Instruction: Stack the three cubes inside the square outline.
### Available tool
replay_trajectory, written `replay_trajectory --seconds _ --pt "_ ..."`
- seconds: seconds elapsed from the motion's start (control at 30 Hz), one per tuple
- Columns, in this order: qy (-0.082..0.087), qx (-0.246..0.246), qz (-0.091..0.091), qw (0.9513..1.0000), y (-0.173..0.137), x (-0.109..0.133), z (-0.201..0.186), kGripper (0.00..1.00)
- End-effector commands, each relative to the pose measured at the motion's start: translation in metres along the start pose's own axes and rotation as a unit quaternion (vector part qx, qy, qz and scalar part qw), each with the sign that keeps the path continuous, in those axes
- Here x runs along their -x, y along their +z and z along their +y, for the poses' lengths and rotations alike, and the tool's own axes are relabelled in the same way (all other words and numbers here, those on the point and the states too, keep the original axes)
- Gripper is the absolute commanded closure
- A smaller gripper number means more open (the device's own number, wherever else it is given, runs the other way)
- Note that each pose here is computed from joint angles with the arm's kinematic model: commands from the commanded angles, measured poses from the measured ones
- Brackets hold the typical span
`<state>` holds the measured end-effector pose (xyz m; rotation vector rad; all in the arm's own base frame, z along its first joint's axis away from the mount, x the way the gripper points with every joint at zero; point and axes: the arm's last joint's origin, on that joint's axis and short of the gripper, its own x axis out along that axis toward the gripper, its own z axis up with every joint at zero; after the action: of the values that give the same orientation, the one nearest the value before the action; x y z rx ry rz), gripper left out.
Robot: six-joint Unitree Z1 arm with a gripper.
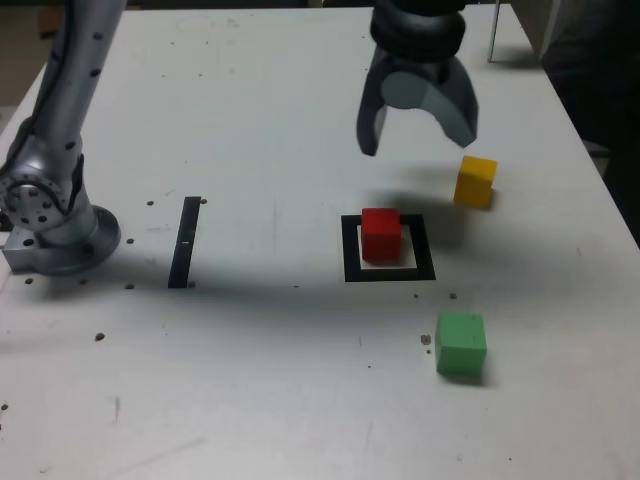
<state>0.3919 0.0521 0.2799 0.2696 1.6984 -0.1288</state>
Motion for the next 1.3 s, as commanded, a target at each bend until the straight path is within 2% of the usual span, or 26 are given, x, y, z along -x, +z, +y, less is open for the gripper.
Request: replay_trajectory --seconds 0.0,0.27,0.77,1.03,1.27 --pt "-0.002 -0.009 0.003 1.0 0.006 -0.002 0.004 0.0" --pt "0.001 -0.048 0.0 0.9989 0.031 -0.003 0.019 0.0" --pt "-0.011 -0.068 0.02 0.9974 0.069 -0.03 0.031 0.02" --pt "-0.007 -0.072 0.024 0.9971 0.081 -0.04 0.031 0.09" --pt "-0.016 -0.072 0.029 0.9968 0.09 -0.053 0.032 0.16"
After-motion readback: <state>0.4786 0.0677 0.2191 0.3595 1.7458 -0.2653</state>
